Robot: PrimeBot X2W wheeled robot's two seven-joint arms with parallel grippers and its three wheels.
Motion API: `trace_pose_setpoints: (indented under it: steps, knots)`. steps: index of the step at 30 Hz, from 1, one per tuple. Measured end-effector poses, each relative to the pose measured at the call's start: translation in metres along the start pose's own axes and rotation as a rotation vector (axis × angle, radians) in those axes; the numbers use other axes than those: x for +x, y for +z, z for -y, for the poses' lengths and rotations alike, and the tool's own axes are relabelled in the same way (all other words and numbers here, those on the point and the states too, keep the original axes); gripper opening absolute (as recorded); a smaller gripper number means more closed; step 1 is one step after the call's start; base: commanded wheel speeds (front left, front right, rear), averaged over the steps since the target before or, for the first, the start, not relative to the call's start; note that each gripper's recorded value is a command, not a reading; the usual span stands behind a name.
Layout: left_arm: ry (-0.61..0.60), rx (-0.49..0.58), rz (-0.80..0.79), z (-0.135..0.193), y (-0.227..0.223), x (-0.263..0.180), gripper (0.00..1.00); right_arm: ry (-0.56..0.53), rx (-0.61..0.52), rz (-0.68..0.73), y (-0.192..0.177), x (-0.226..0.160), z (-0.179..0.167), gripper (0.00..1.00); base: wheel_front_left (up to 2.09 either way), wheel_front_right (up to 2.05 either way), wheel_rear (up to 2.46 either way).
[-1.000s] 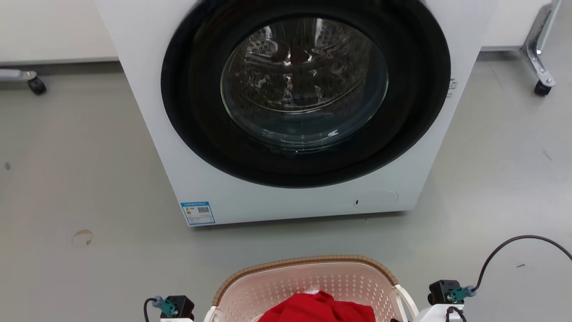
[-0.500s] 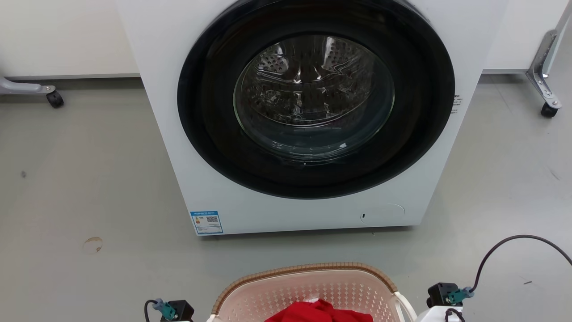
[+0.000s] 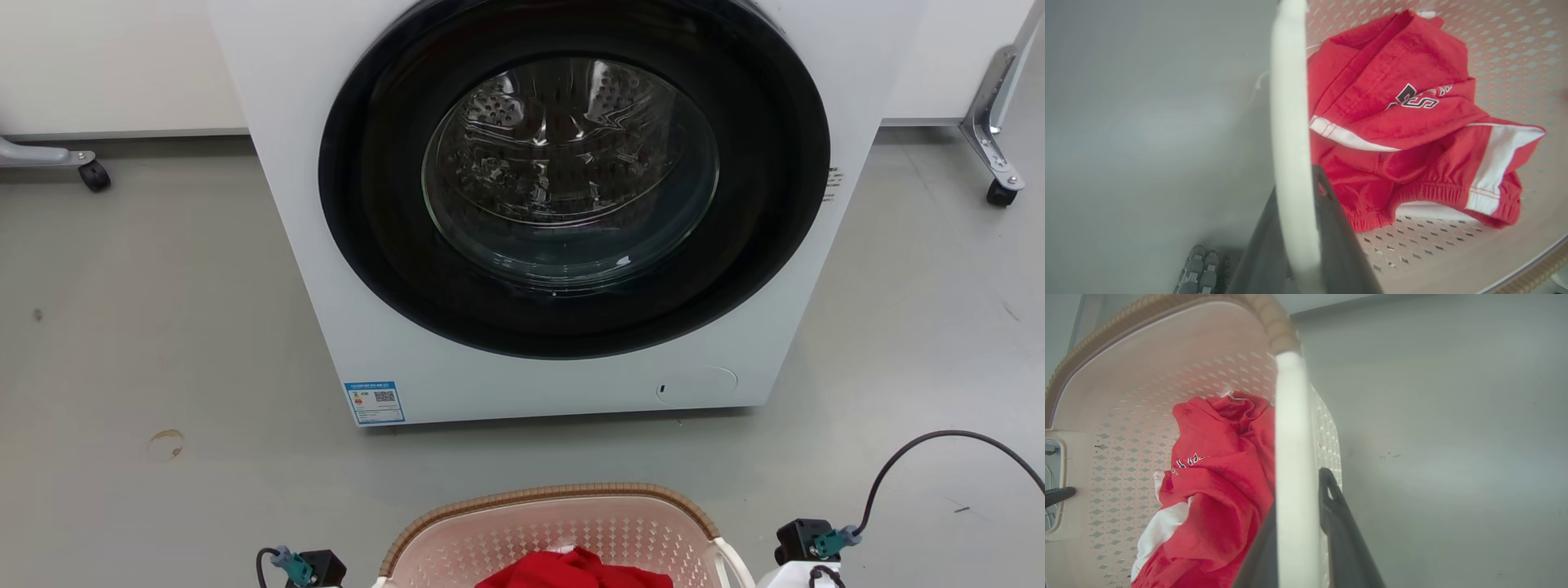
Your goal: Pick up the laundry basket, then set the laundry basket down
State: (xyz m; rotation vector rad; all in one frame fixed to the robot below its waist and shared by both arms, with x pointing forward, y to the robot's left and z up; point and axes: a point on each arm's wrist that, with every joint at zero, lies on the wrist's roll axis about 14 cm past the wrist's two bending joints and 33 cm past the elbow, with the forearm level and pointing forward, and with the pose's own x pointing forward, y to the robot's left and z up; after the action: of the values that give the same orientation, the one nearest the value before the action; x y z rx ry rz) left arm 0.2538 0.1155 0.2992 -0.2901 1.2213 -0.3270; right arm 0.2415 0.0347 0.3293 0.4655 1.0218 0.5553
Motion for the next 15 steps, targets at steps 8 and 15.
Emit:
trace_pose_setpoints:
  steps: [8, 15]
  knots:
    - [0.002, -0.002, -0.01, -0.0007, -0.0016, 0.0004, 0.0, 0.0, 0.006, -0.002, -0.0006, 0.0002, 0.0003, 0.0, 0.0, 0.0, 0.0]
    - [0.003, -0.003, -0.012, -0.001, -0.0019, 0.0005, 0.0, 0.0, 0.006, -0.004, -0.001, 0.0003, 0.0003, 0.0, 0.0, 0.0, 0.0]
